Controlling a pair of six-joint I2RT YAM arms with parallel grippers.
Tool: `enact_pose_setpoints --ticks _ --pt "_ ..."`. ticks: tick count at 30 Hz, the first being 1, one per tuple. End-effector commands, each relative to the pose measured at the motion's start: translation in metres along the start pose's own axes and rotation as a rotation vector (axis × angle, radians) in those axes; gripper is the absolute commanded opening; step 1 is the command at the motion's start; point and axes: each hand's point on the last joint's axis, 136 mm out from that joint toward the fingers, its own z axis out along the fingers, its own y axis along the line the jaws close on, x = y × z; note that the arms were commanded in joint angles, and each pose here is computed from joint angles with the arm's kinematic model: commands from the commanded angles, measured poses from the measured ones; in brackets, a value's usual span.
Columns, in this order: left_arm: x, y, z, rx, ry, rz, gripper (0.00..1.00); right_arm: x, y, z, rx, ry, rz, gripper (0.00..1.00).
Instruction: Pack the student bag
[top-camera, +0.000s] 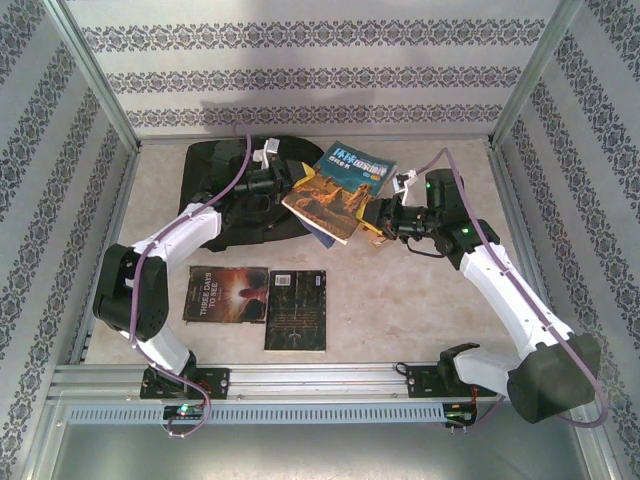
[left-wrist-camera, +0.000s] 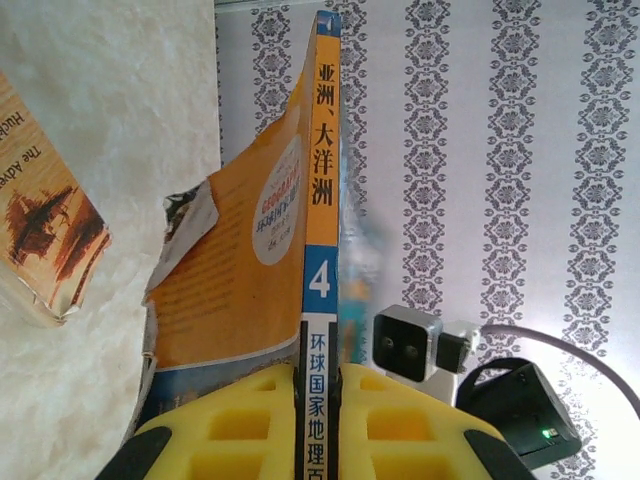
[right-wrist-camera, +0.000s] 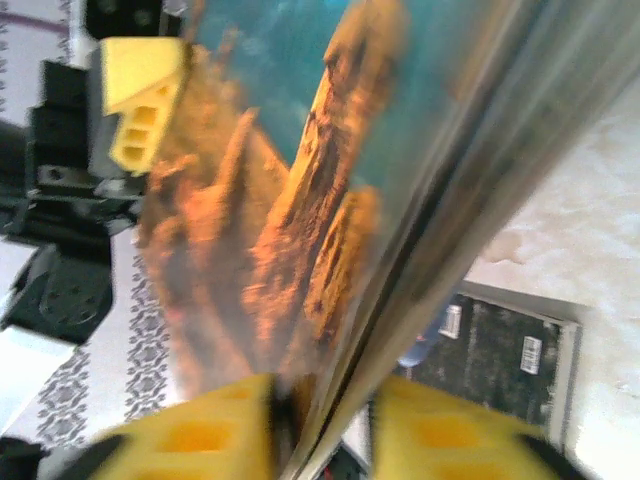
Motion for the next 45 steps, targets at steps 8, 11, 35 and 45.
enact_pose_setpoints --ticks 8,11,35,45 --pt "0.002 -0.1 -0.026 0.176 -0.129 0.182 0.0 -0.04 0.016 0.014 -0.206 -0.096 0.221 0.98" --pt "0.006 -0.115 -0.031 0.219 -0.142 0.182 0.0 -0.043 0.027 0.024 -0.244 -0.071 0.222 0.98" --pt "0.031 -0.112 -0.047 0.119 -0.163 0.178 0.0 -0.08 0.094 0.018 -0.566 -0.159 0.184 0.49" --pt "0.05 -0.104 -0.041 0.078 -0.028 0.208 0.43 -0.06 0.103 0.001 -0.486 -0.074 -0.002 0.0"
